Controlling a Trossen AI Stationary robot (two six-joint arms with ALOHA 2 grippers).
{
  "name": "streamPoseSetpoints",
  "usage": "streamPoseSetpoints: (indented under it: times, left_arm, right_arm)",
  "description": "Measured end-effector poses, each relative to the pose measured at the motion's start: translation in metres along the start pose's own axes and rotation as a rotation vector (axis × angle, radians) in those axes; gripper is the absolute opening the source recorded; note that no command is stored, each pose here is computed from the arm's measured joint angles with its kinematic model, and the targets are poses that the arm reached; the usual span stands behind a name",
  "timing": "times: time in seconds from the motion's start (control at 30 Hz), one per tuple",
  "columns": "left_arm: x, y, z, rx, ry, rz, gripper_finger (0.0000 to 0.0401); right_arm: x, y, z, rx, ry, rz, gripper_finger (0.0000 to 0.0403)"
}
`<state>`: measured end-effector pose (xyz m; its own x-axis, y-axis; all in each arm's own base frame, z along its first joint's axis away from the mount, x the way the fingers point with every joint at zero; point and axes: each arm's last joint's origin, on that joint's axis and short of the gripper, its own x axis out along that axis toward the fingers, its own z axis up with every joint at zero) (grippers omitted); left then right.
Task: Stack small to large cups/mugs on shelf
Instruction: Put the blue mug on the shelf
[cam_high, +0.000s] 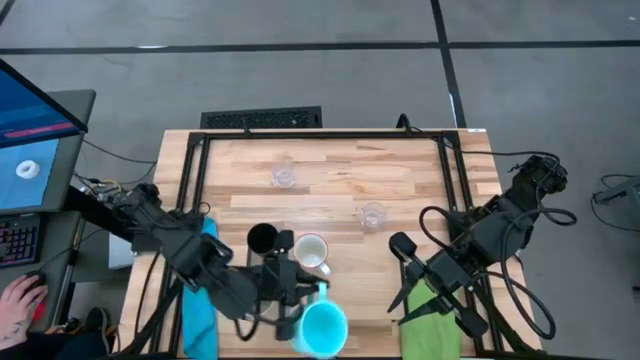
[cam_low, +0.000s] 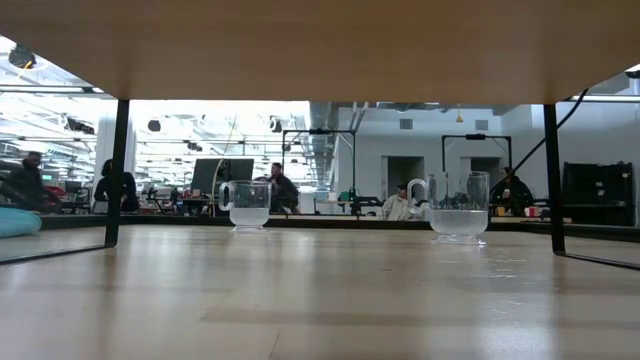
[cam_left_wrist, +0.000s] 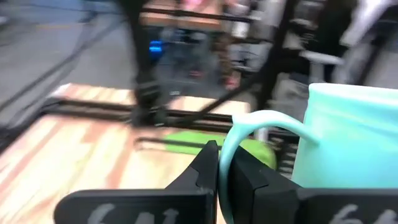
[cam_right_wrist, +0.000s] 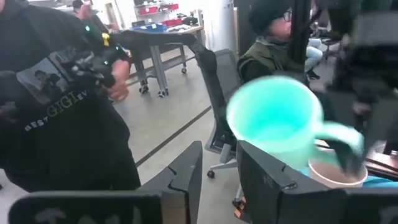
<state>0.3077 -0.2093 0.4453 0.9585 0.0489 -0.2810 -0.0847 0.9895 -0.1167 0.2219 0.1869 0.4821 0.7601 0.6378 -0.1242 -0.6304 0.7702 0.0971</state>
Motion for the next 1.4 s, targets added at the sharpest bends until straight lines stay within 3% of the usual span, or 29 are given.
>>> streamPoseSetpoints:
  times: [0.07,0.3,0.5,0.67,0.8,1.13,1.3,1.4]
  left_arm:
    - [0.001,0.004,-0.011,-0.038,-0.022,0.057,0.0001]
    - [0.005,0.017,-0.056,-0.133,-0.079,0.070,0.0000]
    - [0.010,0.033,-0.089,-0.152,-0.132,0.115,0.0000]
    - [0.019,0.038,-0.103,-0.145,-0.092,0.099,0.0000]
    - [0.019,0.038,-0.110,-0.061,-0.044,0.116,0.0000]
    - [0.020,0.038,-0.107,-0.032,-0.073,0.131,0.0000]
    - [0.018,0.039,-0.084,-0.063,-0.151,0.123,0.0000]
    - [0.019,0.042,-0.083,-0.054,-0.135,0.136,0.0000]
  right_arm:
    - [0.000,0.000,0.000,0.001,0.000,0.000,0.0120]
    - [0.000,-0.001,0.000,0.017,-0.003,-0.029,0.0120]
    - [0.000,-0.001,0.001,0.026,-0.012,-0.034,0.0120]
    - [0.000,-0.001,0.001,0.027,-0.019,-0.051,0.0120]
    - [0.003,-0.002,0.000,0.027,-0.013,-0.054,0.0120]
    - [0.035,-0.012,-0.023,0.098,0.091,-0.171,0.0125]
    - [0.059,-0.021,-0.041,0.098,0.171,-0.197,0.0153]
    - [0.069,-0.025,-0.049,0.079,0.196,-0.209,0.0180]
